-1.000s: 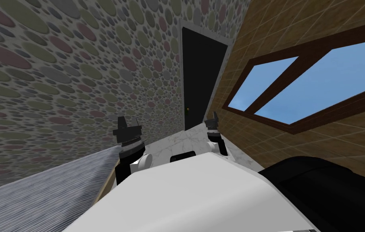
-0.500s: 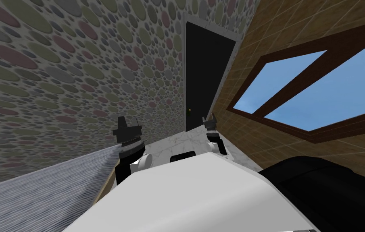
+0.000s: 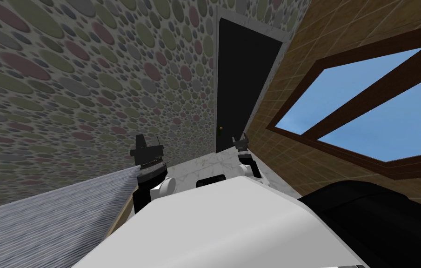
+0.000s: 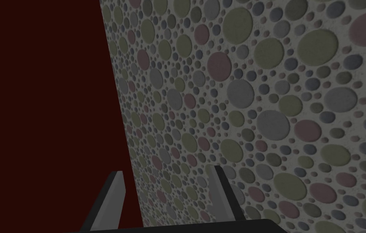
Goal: Pull the door open
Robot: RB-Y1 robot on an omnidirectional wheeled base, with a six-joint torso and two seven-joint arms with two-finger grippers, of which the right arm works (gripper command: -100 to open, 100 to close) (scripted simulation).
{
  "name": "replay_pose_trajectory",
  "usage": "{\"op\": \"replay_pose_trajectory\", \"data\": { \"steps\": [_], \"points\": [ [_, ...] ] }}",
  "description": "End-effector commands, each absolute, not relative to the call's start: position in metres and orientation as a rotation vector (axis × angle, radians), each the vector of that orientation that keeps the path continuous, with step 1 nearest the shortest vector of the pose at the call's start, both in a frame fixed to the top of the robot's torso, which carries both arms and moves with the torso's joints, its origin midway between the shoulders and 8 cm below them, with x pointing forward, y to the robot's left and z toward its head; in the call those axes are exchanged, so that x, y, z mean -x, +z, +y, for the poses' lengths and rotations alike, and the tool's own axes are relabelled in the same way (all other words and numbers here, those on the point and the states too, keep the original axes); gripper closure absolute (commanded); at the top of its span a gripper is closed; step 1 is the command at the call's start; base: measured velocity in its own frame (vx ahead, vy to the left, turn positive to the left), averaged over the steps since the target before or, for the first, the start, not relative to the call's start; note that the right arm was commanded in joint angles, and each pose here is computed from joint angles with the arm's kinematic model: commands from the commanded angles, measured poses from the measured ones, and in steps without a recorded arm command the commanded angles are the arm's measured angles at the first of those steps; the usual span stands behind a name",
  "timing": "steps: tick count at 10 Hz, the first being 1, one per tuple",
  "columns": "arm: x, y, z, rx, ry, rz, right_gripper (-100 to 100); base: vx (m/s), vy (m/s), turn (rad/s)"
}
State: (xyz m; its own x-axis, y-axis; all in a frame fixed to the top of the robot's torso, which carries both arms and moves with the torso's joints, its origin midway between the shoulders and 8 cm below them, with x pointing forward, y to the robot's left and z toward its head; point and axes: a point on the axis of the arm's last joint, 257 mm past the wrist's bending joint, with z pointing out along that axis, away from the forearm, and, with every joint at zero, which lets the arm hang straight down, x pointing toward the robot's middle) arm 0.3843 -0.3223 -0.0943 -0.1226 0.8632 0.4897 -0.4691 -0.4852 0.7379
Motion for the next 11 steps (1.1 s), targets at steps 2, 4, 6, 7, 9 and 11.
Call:
{"op": "replay_pose_trajectory", "data": {
  "steps": [2, 4, 6, 7, 9, 11],
  "points": [
    [-0.39, -0.114, -0.325, -1.252, 1.836, 0.488, -100, 0.061, -0.023, 0.105],
    [-0.392, -0.123, -0.327, -1.298, 1.873, 0.47, -100, 0.057, -0.028, 0.061],
    [-0.394, -0.132, -0.329, -1.341, 1.901, 0.456, -100, 0.054, -0.035, 0.096],
    [-0.396, -0.141, -0.331, -1.384, 1.927, 0.439, -100, 0.055, -0.026, 0.08],
    [-0.398, -0.151, -0.334, -1.427, 1.951, 0.422, -100, 0.076, -0.03, 0.096],
    [-0.401, -0.169, -0.339, -1.512, 1.991, 0.386, -100, 0.059, -0.027, 0.095]
  ]
}}
